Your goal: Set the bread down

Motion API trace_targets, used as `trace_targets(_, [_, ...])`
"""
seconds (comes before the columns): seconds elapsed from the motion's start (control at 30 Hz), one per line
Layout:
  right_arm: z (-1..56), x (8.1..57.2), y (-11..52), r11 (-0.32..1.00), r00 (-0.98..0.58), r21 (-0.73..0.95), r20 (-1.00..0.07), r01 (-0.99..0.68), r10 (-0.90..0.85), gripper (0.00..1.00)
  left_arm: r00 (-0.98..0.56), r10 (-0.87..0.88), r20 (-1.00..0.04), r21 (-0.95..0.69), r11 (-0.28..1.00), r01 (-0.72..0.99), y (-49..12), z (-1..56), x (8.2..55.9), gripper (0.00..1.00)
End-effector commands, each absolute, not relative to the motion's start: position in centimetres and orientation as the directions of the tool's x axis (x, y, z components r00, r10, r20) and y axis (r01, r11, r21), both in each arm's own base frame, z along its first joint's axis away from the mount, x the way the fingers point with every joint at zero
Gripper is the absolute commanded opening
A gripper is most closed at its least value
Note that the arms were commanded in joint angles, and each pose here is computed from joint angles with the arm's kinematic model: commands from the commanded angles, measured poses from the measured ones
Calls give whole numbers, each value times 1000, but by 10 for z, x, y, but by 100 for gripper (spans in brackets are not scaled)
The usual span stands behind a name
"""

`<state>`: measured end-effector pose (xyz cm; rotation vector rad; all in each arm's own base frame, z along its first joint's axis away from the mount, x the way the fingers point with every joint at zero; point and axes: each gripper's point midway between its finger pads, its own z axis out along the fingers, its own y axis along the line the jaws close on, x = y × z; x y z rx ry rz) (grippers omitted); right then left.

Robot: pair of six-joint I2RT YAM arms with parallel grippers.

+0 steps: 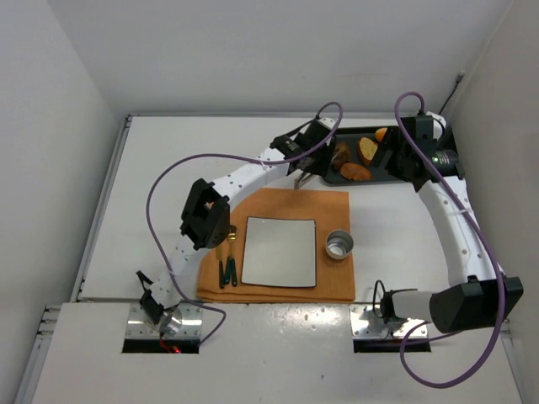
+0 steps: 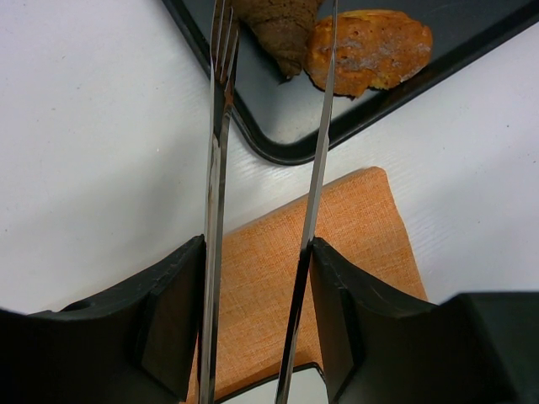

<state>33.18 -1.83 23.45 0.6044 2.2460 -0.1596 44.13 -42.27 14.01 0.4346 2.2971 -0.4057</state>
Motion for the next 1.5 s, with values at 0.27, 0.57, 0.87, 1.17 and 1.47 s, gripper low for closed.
trace_targets(0.27, [249,329,-23,877,-542,87,-756,473,367,100,-612,97,-785,-217,882,418,-439,160,465,55])
trace_targets(0.57, [250,326,-25,878,-550,70,-755,474,357,100,-588,64,-807,-219,891,398,-450,149,484,53])
trace_targets(0.87, [251,328,-25,878,-550,70,-755,474,357,100,-592,83,-802,-182,909,374,-442,134,485,52])
trace_targets(1.17, [241,329,-21,883,-565,74,-743,464,359,100,-567,60,-822,-190,909,372,-434,165,480,55])
trace_targets(1.47, [239,330,-20,885,-568,80,-740,458,360,100,-553,84,-829,-174,900,399,-432,177,476,58])
